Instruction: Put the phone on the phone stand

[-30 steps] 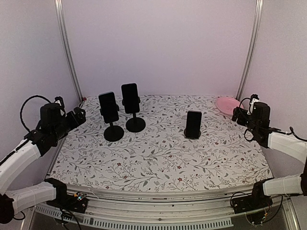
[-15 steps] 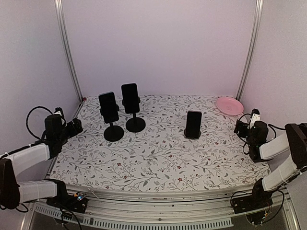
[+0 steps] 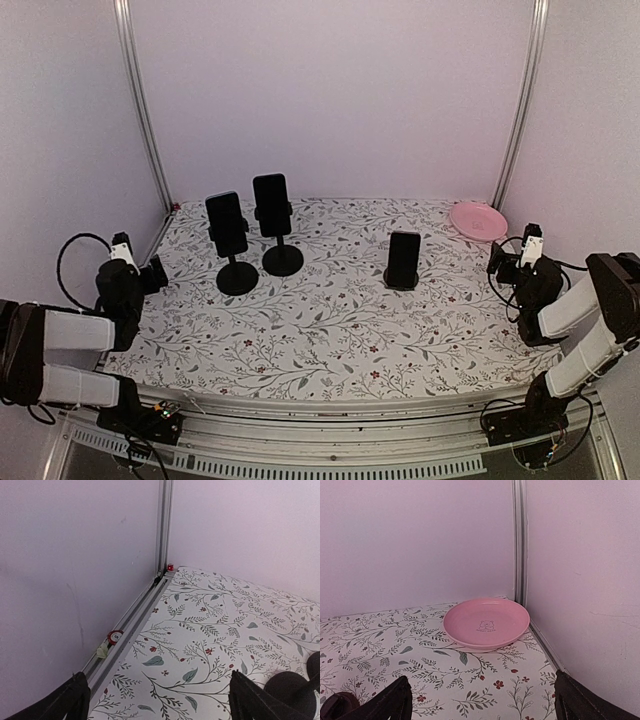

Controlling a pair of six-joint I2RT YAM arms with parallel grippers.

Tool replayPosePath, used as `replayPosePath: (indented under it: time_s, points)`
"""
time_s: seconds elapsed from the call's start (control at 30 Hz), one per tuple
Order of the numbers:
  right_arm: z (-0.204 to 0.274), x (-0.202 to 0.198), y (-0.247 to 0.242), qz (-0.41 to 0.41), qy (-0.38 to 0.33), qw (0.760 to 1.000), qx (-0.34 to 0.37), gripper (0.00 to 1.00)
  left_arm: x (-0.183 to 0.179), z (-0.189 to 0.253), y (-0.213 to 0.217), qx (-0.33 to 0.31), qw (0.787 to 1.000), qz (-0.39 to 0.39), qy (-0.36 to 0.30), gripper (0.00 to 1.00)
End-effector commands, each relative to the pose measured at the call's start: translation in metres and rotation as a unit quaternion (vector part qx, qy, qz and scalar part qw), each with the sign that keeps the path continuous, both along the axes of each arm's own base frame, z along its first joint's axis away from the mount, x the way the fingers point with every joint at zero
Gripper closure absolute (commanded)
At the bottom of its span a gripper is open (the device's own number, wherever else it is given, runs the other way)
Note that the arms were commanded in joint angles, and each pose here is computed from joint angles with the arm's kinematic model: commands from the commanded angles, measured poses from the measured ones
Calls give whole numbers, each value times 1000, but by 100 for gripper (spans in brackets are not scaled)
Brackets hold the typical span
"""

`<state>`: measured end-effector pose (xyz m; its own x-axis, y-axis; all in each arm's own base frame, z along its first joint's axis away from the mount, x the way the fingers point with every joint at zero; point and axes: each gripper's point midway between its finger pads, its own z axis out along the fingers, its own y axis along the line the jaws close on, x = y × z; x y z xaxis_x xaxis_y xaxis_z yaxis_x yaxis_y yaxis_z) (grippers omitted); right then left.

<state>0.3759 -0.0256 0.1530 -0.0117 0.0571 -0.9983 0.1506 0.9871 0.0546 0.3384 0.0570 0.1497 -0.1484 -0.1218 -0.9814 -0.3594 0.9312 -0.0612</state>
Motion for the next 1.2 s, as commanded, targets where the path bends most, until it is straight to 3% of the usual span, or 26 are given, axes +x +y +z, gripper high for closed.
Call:
replayPosePath:
  time_s: [0.0, 0.13, 0.23, 0.33, 0.53, 0.63, 0.77, 1.17]
  points:
    - [5, 0, 2, 5, -13, 1000, -4, 1, -2, 24, -3, 53, 996, -14, -72, 3]
    - [5, 0, 2, 6, -13, 1000, -4, 1, -2, 35, -5, 72, 991, -19, -109, 3]
    - [6, 0, 3, 6, -14, 1000, -4, 1, 19, 27, -20, 75, 992, -69, -75, 3]
    - [5, 0, 3, 7, -13, 1000, -4, 1, 25, 29, -35, 91, 986, -110, -82, 3]
    - [5, 0, 3, 6, -13, 1000, -4, 1, -13, 33, -31, 83, 975, -99, -179, 3]
    - [5, 0, 3, 6, -13, 1000, -3, 1, 20, 15, -49, 82, 978, -157, -107, 3]
    - [5, 0, 3, 6, -14, 1000, -4, 1, 39, 7, -44, 74, 984, -145, -76, 3]
    - [5, 0, 3, 8, -13, 1000, -3, 1, 45, 7, -47, 83, 982, -150, -74, 3]
